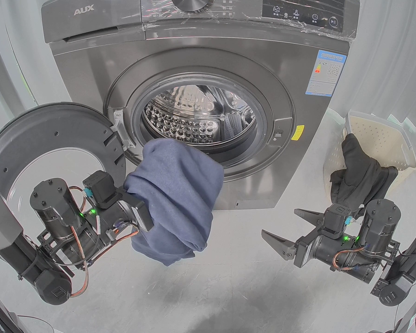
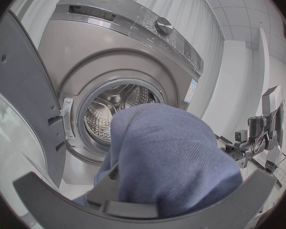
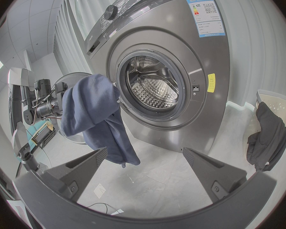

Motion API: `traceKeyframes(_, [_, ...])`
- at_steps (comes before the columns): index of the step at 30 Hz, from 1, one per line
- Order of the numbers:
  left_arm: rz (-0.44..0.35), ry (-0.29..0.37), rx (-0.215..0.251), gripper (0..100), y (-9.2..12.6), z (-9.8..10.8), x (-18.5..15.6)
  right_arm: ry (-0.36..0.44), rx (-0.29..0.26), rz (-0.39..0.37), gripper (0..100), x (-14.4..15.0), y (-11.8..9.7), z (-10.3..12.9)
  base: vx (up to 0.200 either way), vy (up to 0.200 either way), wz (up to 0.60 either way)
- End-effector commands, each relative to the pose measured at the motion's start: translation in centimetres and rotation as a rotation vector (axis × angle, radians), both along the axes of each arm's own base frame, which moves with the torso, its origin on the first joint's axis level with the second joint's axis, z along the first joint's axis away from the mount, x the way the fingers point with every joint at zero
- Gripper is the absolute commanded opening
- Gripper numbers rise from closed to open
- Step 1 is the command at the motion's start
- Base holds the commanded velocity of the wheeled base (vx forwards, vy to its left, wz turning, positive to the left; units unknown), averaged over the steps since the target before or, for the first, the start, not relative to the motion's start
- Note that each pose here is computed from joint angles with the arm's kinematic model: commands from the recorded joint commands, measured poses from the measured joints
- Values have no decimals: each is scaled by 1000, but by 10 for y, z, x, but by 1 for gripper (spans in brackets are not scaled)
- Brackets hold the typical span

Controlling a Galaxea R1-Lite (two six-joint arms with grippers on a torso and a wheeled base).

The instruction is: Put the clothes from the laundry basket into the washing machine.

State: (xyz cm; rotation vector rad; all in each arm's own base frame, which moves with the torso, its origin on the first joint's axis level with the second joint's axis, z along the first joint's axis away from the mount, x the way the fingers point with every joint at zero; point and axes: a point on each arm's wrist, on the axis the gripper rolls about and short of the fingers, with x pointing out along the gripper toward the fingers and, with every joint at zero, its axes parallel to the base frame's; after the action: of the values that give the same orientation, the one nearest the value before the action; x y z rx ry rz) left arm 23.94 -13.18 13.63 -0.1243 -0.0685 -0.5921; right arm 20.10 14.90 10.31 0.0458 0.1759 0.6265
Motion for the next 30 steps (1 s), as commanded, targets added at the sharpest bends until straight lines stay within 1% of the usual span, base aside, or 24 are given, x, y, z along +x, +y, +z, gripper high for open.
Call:
traceKeyframes(1, [0,15,9,0,-2,-5,4,-1,3,5,100,-1,1,1,0,0,0])
traceKeyframes(4, [2,18,13,0,-2,-6,4,2,3,10,100,-2,2,0,0,0,0])
traceKeyframes(10, [2,4,7,0,-3,-3,5,6,2,13,100,-2,3,-1,200,0,0])
traceKeyframes(18, [2,9,11,0,-4,-5,6,7,1,13,100,-3,3,-1,200,0,0])
traceKeyframes(21, [-11,11,26,0,-8,-8,5,15,-3,18,100,-4,3,-2,200,0,0])
traceKeyframes(25, [-21,19,34,0,-12,-11,6,26,-16,36,100,-10,4,-5,200,0,0])
traceKeyframes(30, [-38,36,44,0,-17,-17,4,16,-7,46,100,-11,6,-2,0,0,0])
